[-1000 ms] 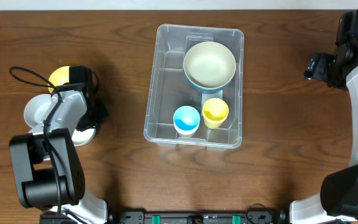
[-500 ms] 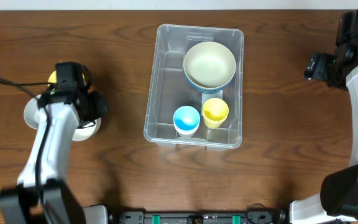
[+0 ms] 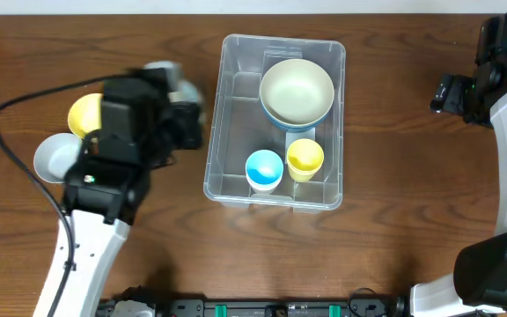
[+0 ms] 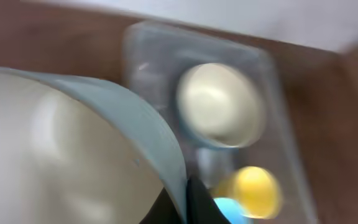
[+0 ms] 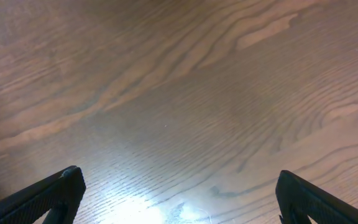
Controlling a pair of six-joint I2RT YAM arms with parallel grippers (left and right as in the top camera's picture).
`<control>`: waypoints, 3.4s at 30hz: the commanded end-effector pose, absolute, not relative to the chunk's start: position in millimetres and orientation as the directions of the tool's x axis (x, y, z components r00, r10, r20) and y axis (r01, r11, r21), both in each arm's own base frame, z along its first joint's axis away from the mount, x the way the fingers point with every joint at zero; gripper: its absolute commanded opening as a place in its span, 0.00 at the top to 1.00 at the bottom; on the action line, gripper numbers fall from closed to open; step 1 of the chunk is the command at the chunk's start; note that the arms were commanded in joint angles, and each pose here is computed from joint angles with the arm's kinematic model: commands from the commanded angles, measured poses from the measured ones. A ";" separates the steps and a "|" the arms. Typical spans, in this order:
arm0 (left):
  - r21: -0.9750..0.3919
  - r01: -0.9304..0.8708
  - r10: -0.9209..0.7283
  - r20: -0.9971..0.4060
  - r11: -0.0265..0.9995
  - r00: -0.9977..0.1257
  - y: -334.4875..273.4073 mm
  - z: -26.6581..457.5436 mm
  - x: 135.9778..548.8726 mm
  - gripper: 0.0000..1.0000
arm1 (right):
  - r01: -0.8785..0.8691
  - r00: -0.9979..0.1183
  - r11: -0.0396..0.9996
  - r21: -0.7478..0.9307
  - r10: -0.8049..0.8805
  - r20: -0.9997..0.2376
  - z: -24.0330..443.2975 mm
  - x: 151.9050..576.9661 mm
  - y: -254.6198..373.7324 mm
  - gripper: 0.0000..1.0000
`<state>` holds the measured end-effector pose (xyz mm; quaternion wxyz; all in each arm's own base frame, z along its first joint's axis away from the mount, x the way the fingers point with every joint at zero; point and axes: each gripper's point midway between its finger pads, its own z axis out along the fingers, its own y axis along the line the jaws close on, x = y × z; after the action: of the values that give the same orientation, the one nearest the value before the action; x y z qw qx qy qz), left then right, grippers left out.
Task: Pack container
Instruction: 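Carry the white bowl into the bin beside the cream bowl, then release the white bowl and lift left gripper out, then lower left gripper onto the yellow bowl rim and grasp it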
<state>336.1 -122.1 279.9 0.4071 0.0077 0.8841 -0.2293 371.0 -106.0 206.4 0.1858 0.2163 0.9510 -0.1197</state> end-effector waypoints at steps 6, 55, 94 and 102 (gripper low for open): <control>-0.139 0.540 0.171 -0.859 0.830 -0.483 -208.9 301.8 327.5 0.94 | 0.477 -0.816 0.869 -0.132 0.383 -0.433 216.6 370.9 -108.0 0.01; -0.111 -0.059 -0.124 -0.779 0.992 -0.615 -49.9 276.3 357.9 0.50 | 0.477 -0.816 0.869 -0.132 0.383 -0.433 216.6 370.9 -108.0 0.01; 0.114 -0.131 -0.050 -0.536 0.985 -0.843 78.2 95.3 439.6 0.22 | 0.477 -0.816 0.869 -0.132 0.383 -0.433 216.7 370.9 -108.0 0.01; 0.225 -0.051 0.066 -0.485 0.973 -0.872 89.2 74.5 442.4 0.32 | 0.477 -0.816 0.869 -0.132 0.383 -0.433 216.6 370.9 -108.0 0.01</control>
<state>440.8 81.1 81.4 0.2673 -0.0369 0.9592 0.0842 370.9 -105.9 206.4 0.1857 0.2162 0.9510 -0.1197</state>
